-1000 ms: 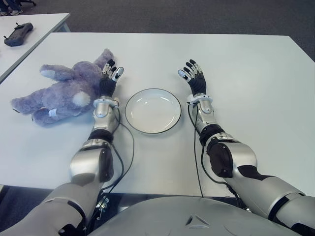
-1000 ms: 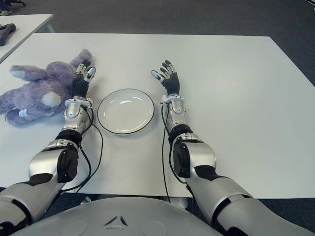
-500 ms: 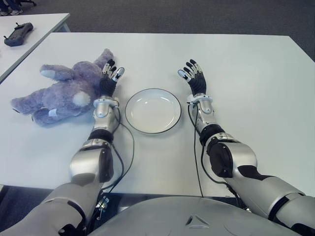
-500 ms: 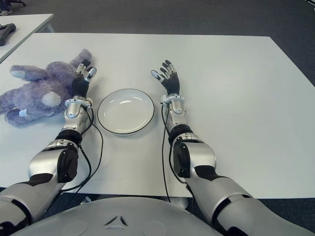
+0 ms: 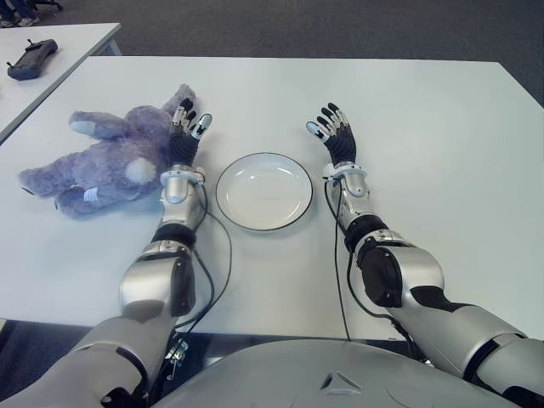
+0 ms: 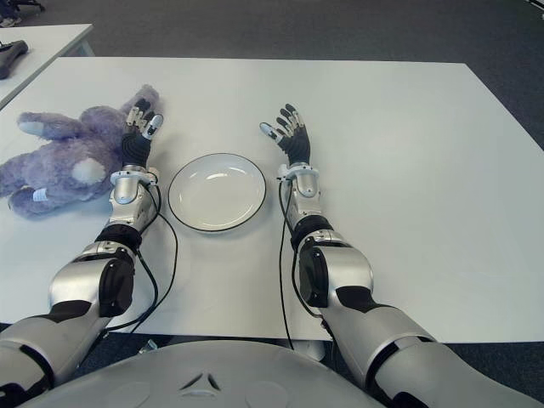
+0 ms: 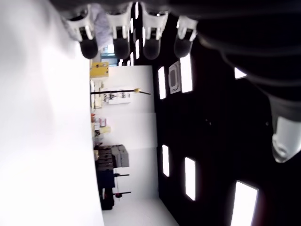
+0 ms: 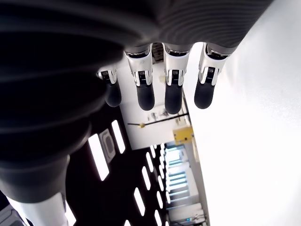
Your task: Put the doll into the plate.
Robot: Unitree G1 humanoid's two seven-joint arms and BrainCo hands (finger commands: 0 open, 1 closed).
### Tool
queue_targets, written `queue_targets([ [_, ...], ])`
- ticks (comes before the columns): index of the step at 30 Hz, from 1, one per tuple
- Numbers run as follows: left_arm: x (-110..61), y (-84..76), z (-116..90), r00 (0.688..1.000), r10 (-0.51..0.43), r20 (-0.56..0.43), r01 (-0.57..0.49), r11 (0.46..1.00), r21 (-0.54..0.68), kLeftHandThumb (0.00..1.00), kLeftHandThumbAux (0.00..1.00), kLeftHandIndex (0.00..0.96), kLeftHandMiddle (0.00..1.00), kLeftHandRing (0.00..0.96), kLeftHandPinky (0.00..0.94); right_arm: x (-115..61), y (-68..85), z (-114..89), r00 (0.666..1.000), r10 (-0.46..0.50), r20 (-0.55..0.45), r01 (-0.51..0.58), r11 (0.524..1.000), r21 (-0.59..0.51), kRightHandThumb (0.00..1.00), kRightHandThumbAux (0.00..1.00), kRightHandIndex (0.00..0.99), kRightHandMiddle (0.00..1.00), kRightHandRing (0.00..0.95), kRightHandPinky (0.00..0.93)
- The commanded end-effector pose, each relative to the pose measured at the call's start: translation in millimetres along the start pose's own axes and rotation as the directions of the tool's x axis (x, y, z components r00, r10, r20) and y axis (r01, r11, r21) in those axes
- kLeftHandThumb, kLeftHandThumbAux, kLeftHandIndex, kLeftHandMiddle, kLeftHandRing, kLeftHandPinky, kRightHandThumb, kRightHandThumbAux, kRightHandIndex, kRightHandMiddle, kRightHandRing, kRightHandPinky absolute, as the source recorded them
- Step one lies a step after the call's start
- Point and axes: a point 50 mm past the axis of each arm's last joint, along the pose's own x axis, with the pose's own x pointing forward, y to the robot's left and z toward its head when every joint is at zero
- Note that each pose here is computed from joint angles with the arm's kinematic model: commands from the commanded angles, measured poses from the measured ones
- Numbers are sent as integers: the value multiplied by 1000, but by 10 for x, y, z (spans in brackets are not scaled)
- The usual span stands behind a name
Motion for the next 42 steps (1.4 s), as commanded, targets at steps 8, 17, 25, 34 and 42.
queue_targets([
  [8,-469,313,-270,995,103,7,-102,974,202,0,525,0,0,0,0,-797,34,-1039,896,-56,-440,101,992,79,0,779,86,108,107,121],
  [17,-430,283,-15,983,88,163,-133,946,295,0,498,0,0,0,0,-792,43,-1037,895,-63,-441,104,992,71,0,813,85,108,107,132],
  [25,-390,315,-4,983,102,150,-148,930,335,0,499,0,0,0,0,-793,42,-1034,899,-58,-435,102,992,80,0,817,85,107,108,134],
  [34,-247,322,132,980,84,179,-147,914,379,0,529,0,0,0,0,-795,40,-1035,899,-60,-434,107,991,85,0,827,85,108,110,136],
  [42,-149,308,347,970,25,244,-133,890,437,0,541,0,0,0,0,-795,37,-1032,900,-61,-432,104,992,78,0,826,87,111,112,135],
])
